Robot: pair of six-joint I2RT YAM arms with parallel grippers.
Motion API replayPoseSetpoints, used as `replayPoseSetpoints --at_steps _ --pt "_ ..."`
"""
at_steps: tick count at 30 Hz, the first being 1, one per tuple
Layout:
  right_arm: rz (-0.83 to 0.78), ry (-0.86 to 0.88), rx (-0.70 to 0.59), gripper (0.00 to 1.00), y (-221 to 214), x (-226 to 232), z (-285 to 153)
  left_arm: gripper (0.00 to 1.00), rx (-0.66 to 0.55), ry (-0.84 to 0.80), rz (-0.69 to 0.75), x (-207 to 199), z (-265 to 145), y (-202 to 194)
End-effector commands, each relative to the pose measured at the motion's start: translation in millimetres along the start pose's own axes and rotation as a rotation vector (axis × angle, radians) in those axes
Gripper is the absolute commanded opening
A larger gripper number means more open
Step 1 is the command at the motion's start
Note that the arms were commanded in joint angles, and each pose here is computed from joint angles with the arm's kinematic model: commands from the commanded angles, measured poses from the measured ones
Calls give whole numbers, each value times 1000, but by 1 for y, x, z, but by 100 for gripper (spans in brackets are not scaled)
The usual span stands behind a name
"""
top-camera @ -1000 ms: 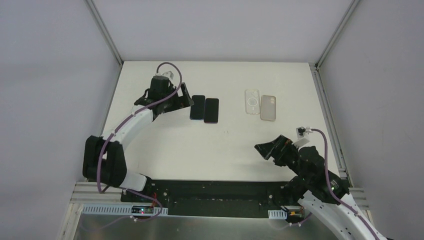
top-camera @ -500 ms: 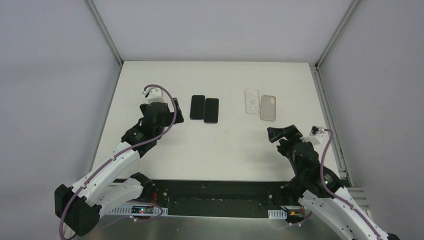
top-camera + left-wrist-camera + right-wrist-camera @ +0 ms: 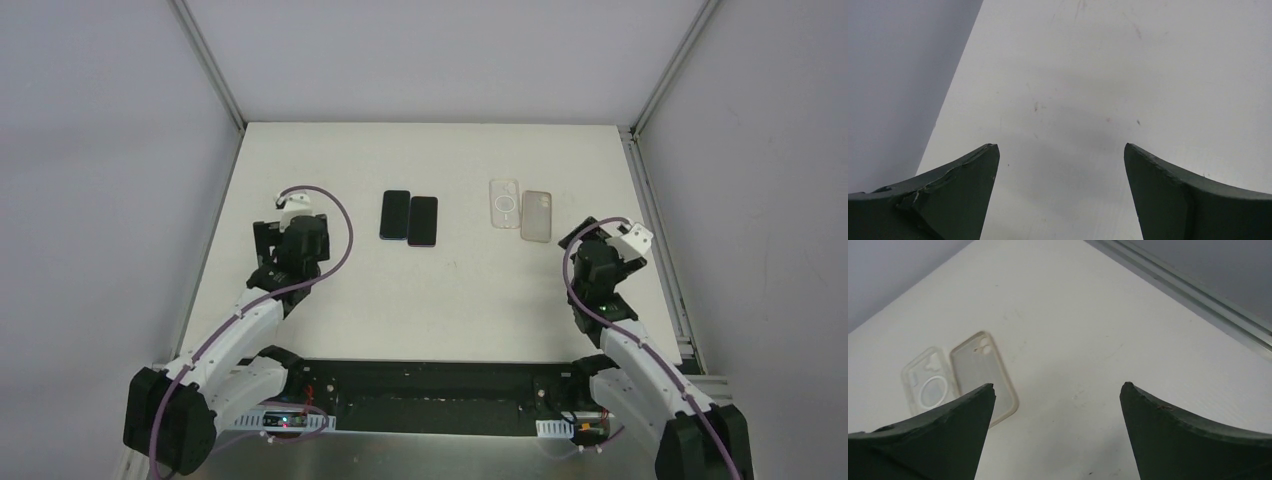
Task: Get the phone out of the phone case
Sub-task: Reset both arms
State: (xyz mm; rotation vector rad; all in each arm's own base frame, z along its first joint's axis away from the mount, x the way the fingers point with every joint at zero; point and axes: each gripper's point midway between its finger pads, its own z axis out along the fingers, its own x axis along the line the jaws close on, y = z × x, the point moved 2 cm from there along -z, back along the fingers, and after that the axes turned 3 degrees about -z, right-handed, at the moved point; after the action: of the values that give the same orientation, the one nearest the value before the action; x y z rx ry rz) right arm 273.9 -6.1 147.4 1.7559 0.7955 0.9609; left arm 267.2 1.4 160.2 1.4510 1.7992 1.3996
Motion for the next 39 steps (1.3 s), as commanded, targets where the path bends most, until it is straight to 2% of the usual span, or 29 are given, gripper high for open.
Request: replayPoseSetpoints --at_steps 1,7,11,13,16,18,20,24,27,33,39 --pt "-5 -146 -66 100 -7 -28 22 98 -57 -70 -102 -1 13 6" --pt "-23 -20 -81 100 -14 -9 45 99 -172 -156 -134 -14 31 6" --pt "-126 146 -52 100 -33 13 54 99 -135 -173 -119 -22 48 -21" --pt "-121 157 -71 100 -29 16 57 97 -149 -142 -98 -20 55 -22" --pt "-32 98 -59 100 -26 0 63 99 -217 -251 -40 -35 56 -9" --pt "-30 172 -62 100 -33 6 62 99 -203 -283 -12 -43 60 -18" --pt "-65 176 -129 100 -34 8 59 99 -211 -218 -64 -35 65 -19" --pt "-33 128 -69 100 -33 1 68 99 -190 16 -215 0 77 -20" --pt "-30 102 -10 100 -35 0 75 99 -160 6 -213 -1 83 -19" --pt "-47 185 -42 100 -36 7 66 99 -151 -1 -223 1 82 -22" --pt "1 107 16 100 -34 -4 78 99 -151 -5 -220 0 83 -21"
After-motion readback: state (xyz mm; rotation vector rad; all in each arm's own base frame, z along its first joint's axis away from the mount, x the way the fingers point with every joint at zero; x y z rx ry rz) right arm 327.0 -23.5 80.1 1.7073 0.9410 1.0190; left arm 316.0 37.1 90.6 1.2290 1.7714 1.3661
